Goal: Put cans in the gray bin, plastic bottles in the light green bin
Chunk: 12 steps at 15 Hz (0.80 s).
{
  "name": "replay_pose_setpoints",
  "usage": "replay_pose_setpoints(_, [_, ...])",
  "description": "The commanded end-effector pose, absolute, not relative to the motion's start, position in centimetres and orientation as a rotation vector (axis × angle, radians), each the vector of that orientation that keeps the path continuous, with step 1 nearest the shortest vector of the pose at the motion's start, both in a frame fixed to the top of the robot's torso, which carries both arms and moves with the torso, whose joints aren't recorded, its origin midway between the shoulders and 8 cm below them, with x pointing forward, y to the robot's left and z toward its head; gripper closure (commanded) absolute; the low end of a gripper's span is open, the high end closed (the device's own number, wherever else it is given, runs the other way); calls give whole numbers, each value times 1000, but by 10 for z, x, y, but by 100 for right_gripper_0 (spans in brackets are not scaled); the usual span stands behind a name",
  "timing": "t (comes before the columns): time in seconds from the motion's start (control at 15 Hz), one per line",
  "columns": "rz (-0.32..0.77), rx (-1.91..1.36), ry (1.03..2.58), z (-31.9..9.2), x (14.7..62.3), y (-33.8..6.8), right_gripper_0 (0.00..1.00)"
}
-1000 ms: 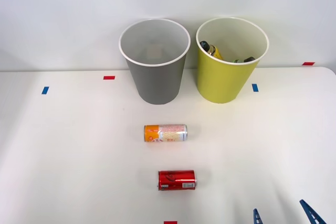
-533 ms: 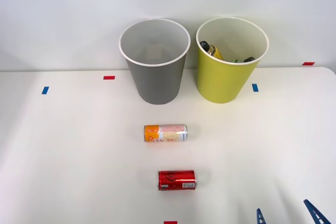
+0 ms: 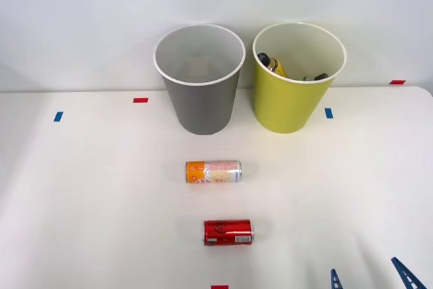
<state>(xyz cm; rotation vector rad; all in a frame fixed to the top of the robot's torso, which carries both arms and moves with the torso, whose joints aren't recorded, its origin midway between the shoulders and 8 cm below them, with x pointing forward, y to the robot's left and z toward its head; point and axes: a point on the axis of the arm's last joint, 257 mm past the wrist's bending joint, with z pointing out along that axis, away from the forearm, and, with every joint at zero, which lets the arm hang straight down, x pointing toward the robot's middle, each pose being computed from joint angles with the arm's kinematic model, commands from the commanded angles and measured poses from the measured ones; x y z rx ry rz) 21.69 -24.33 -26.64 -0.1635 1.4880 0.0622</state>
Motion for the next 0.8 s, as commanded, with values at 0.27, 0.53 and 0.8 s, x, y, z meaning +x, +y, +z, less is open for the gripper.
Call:
replay_pose_setpoints(0.27, [62, -164, 1488, -266, 217, -243, 0])
replay_pose_setpoints(0.53, [62, -164, 1488, -266, 217, -243, 0])
replay_pose_setpoints(0.8, [62, -164, 1488, -266, 217, -243, 0])
